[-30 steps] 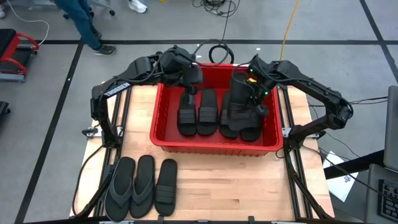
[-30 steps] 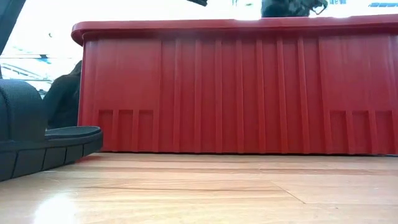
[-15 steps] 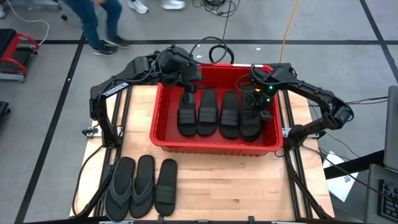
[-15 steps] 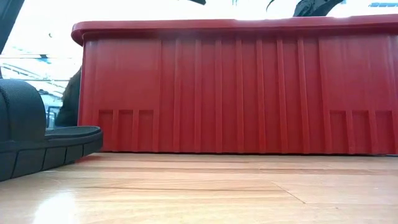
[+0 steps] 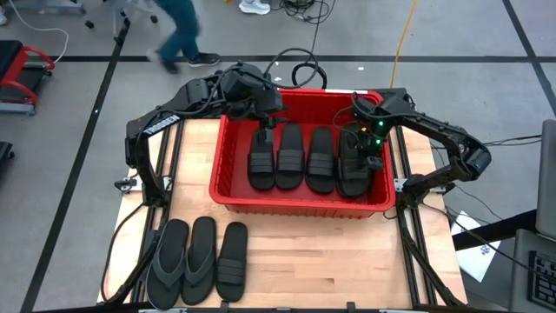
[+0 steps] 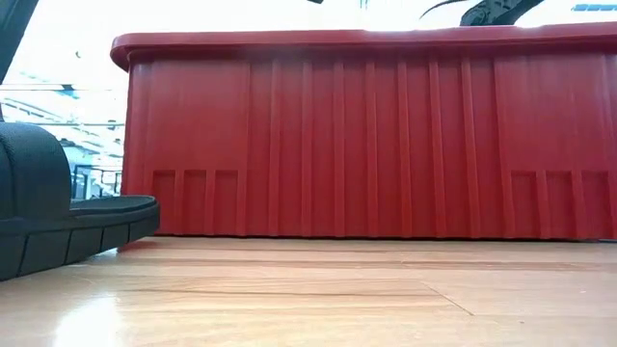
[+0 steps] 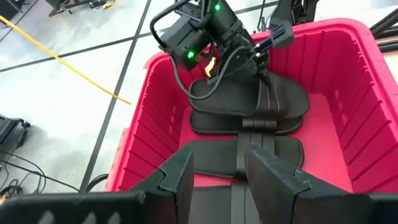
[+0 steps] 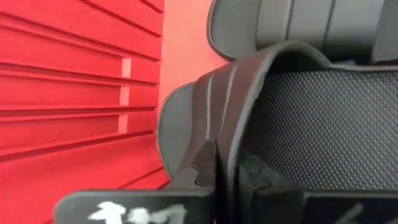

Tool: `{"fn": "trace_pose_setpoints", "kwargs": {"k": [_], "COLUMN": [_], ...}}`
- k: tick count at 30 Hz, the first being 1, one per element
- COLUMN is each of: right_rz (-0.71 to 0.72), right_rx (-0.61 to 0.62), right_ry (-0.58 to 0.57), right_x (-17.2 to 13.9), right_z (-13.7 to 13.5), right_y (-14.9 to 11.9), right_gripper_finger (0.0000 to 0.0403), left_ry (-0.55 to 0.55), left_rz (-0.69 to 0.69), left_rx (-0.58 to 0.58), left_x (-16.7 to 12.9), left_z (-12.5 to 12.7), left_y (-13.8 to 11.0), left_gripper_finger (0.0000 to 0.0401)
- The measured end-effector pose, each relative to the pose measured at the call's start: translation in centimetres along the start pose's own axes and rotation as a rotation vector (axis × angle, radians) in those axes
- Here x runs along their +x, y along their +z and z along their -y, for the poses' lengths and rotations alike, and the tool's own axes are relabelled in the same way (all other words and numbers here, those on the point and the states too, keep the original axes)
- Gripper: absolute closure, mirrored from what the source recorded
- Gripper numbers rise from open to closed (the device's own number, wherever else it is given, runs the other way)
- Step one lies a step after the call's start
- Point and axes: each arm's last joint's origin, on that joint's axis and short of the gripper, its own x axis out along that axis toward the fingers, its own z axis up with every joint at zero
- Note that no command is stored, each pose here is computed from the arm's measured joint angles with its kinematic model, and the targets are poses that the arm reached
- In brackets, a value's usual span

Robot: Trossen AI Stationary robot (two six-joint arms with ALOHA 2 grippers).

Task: Pick and place slides into bin
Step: Put the black slide into the red bin

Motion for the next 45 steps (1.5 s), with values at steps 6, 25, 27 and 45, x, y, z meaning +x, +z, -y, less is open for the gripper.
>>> {"fn": "trace_pose_setpoints", "kwargs": {"k": [6, 25, 27, 45], "right_rz": [0.002, -0.011, -0.017, 0.193], "right_rx": [0.026, 0.083, 0.088, -0.070], "right_ry": [-0.007, -0.038, -0.033, -0.220], "right_x": [0.6, 0.6, 0.6, -7.0], "right_z": [0.3, 0.5, 0.4, -3.8], "right_y": [-0.2, -0.2, -0.3, 2.6], "right_gripper_finger": [0.0391, 0.0265, 0.0254, 0.0241], "left_ry": [0.000, -0.004, -0.004, -0.013], "left_rz": [0.000, -0.005, -0.005, -0.056], "left_rx": [0.000, 0.000, 0.004, -0.073], "left_x": [0.0, 0.0, 0.0, -1.5], "left_z": [0.0, 0.0, 0.0, 0.4], "left_y": [0.0, 0.0, -0.1, -0.5], "left_gripper_finger": [0.0265, 0.0265, 0.0265, 0.0265]}}
